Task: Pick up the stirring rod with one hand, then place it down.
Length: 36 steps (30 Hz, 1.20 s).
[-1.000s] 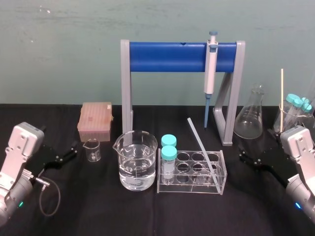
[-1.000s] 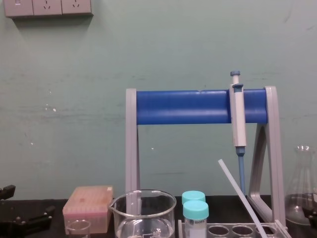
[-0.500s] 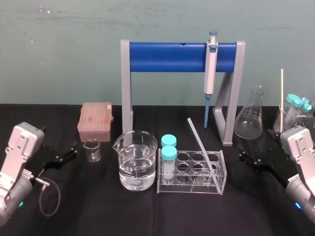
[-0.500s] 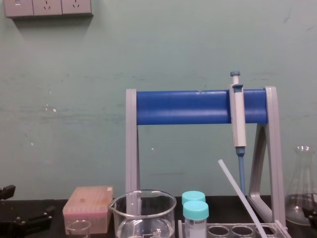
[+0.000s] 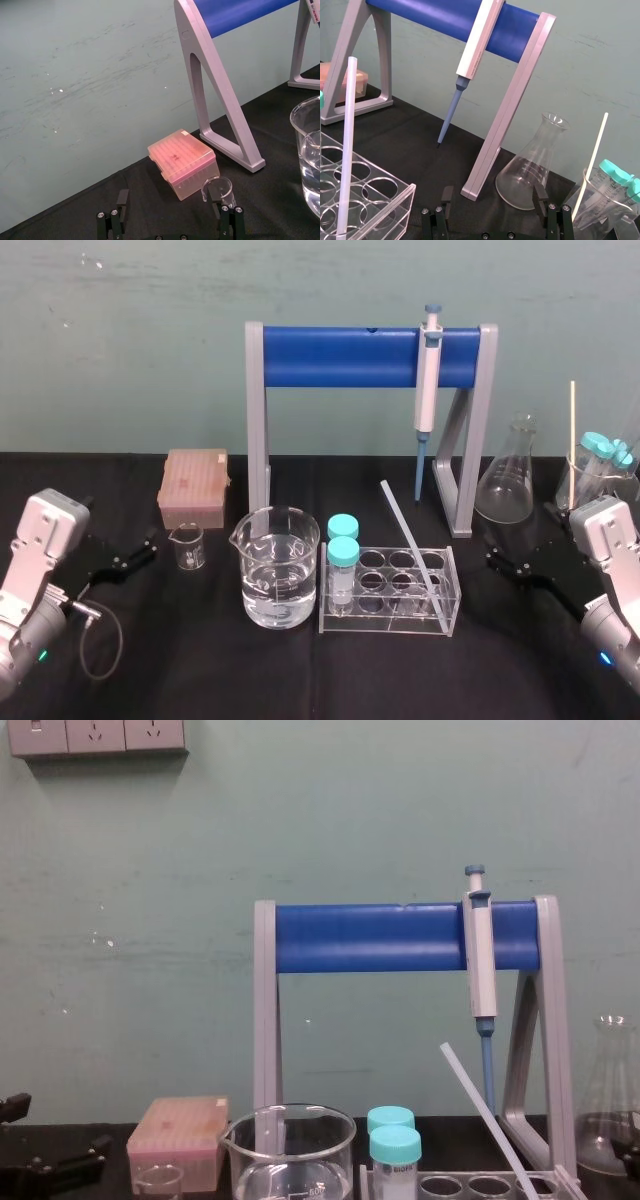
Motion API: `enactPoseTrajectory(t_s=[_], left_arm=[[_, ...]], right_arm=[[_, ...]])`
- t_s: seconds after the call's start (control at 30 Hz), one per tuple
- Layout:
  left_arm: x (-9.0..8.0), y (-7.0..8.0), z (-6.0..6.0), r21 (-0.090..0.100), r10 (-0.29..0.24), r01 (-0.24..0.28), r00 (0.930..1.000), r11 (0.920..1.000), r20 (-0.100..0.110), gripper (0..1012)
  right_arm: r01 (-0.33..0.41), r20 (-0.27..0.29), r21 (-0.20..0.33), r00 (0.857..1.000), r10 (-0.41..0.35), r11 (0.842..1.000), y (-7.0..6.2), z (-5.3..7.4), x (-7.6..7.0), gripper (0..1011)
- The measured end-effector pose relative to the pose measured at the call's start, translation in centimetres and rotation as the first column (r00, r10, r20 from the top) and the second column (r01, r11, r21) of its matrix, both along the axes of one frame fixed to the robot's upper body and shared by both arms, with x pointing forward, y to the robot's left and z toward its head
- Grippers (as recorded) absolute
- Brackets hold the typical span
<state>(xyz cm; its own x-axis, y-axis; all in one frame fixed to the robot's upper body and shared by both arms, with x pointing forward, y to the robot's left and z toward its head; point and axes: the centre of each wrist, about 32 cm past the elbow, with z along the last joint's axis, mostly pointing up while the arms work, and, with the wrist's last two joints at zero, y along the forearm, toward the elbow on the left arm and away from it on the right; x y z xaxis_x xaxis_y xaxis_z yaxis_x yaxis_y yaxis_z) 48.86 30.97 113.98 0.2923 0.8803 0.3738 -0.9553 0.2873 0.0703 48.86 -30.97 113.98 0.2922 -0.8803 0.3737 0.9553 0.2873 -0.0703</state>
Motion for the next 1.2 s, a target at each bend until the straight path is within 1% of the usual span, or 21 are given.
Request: enactPoseTrajectory(t_s=[0.7,0.83,1.03,1.1,1.2], left_arm=[[0.0,0.0,0.0,0.0,0.0,0.0,1.0,1.0,0.0,1000],[0.0,0.0,0.0,0.0,0.0,0.0,1.0,1.0,0.0,1000],[0.0,0.0,0.0,0.0,0.0,0.0,1.0,1.0,0.0,1000],[0.0,0.0,0.0,0.0,0.0,0.0,1.0,1.0,0.0,1000],[0.0,0.0,0.0,0.0,0.0,0.0,1.0,1.0,0.0,1000]], right_arm=[[0.0,0.003,-0.004,1.0,0.0,1.0,-0.1,0.0,-0.1,1000],[-0.007,0.014,0.004,1.0,0.007,1.0,-0.2,0.3,-0.1,1000],[-0.064,0.053,0.018,0.997,0.063,0.998,-0.4,1.0,-0.5,1000],[-0.12,0.077,0.022,0.99,0.118,0.993,-0.3,1.5,-0.7,1000],[-0.167,0.093,0.021,0.982,0.164,0.986,-0.1,1.7,-0.8,1000]])
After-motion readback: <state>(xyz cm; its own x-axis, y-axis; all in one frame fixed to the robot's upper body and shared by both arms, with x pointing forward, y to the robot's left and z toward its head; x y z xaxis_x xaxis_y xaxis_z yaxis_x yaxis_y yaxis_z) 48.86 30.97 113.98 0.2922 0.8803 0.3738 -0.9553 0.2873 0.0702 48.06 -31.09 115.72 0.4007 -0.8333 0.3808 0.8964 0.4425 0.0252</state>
